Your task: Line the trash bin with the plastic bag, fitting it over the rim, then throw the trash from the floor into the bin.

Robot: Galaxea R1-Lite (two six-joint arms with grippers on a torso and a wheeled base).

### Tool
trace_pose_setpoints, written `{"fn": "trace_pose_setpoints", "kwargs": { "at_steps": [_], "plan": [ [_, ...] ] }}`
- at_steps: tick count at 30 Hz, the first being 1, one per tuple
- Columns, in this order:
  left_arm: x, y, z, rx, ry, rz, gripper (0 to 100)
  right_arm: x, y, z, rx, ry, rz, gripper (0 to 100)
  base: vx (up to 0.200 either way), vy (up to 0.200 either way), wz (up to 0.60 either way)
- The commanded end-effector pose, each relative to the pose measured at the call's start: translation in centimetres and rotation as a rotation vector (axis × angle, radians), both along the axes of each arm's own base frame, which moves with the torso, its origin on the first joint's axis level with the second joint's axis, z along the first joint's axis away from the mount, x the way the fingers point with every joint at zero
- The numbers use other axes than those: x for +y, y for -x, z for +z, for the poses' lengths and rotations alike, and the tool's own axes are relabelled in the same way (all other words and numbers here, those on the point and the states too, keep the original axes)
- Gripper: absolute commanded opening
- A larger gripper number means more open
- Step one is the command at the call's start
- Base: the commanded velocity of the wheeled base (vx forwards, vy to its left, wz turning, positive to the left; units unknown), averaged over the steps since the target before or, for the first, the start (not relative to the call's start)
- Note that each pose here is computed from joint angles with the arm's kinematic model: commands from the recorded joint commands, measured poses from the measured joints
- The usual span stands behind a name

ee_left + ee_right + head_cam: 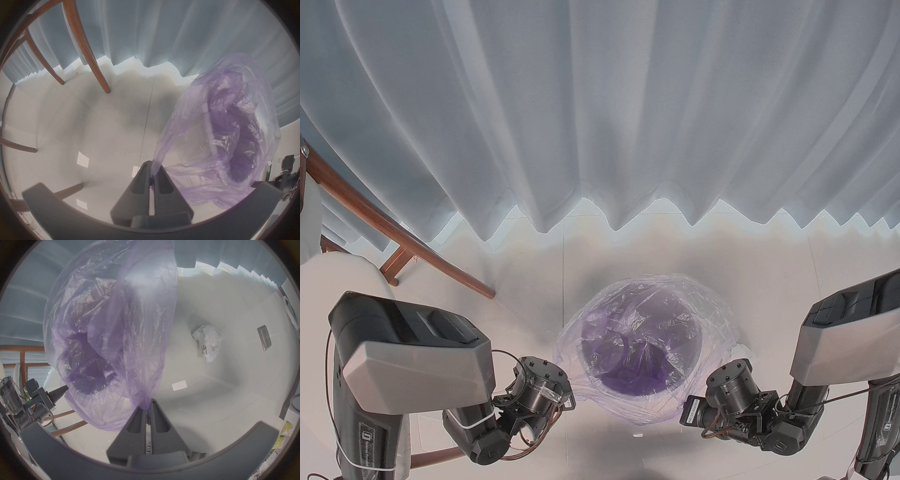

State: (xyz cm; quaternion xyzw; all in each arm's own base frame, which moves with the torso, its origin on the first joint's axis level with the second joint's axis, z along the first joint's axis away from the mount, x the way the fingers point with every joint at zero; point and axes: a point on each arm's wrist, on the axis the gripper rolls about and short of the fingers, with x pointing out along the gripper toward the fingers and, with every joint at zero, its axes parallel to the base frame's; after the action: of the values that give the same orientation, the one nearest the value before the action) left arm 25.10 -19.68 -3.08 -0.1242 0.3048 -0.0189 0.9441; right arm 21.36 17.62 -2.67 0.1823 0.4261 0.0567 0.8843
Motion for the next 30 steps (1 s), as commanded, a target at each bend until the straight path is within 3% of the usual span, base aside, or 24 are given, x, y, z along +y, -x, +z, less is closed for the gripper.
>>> {"fn": "trace_pose_setpoints", "kwargs": {
  "at_steps": [1, 13, 21, 30],
  "plan": [
    [0.1, -0.1, -0.7, 0.013, -0.015, 0.003, 0, 0.0, 0.1, -0.4, 0.013, 0.01, 0.003, 0, 0.0, 0.0, 0.0],
    [0.8, -0.9, -1.9, 0.024, -0.087, -0.001, 0, 0.1, -0.2, -1.2, 0.038, 0.015, -0.004, 0, 0.0, 0.0, 0.0],
    [-0.3, -2.5, -1.2, -0.039, -0.044, 0.012, 0, 0.3, -1.7, -1.0, -0.004, 0.024, -0.059, 0, 0.0, 0.0, 0.0],
    [-1.2, -3.8, 0.1, -0.143, 0.023, 0.044, 0, -1.3, -3.3, -0.4, -0.051, 0.024, -0.15, 0, 0.0, 0.0, 0.0]
  ]
}}
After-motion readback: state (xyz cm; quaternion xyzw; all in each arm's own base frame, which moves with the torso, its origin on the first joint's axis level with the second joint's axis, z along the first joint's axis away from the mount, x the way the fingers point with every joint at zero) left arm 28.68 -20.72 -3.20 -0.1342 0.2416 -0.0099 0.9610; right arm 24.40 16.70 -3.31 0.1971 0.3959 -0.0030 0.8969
